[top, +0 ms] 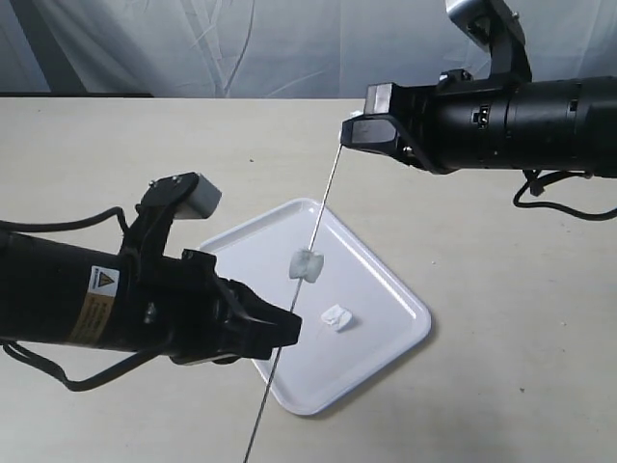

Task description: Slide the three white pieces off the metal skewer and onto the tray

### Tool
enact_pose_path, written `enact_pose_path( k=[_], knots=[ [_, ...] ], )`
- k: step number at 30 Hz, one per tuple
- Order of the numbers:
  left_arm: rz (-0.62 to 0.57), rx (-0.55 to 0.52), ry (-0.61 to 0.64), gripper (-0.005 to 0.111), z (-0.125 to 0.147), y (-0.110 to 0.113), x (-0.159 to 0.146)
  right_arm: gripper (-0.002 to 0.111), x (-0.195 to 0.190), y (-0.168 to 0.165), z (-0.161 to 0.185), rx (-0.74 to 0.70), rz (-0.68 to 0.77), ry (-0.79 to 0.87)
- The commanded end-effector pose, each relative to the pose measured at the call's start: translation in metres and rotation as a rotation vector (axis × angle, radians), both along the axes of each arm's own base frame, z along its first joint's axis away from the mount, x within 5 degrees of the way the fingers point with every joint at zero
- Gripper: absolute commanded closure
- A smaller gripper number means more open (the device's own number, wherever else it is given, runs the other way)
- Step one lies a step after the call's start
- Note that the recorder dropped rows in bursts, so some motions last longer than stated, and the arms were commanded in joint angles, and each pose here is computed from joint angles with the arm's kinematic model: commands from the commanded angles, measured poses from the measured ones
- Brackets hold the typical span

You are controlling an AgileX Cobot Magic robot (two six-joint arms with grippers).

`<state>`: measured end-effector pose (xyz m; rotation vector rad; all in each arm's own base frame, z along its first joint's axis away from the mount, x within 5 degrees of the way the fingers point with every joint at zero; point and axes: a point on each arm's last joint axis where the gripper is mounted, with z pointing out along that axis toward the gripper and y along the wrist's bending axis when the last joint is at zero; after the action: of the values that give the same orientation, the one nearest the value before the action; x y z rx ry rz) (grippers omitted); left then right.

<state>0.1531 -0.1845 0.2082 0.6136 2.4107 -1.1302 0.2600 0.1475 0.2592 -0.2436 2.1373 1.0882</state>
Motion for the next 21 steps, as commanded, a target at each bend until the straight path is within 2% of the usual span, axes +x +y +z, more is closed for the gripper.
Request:
enact_pose_path(
  k=[1,10,21],
  knots=[
    [-0.072,0.042,0.039,0.107,-0.014,0.005,-0.013,0.109,0.011,-0.007,0.007,0.006,-0.117,-0.016],
    [-0.073,0.062,0.076,0.107,-0.024,0.011,-0.02,0.109,0.013,-0.009,0.006,-0.011,-0.141,-0.019],
    [-0.101,0.042,0.096,0.107,-0.022,0.01,-0.023,0.109,0.022,-0.007,0.027,0.015,-0.143,-0.081]
  ],
)
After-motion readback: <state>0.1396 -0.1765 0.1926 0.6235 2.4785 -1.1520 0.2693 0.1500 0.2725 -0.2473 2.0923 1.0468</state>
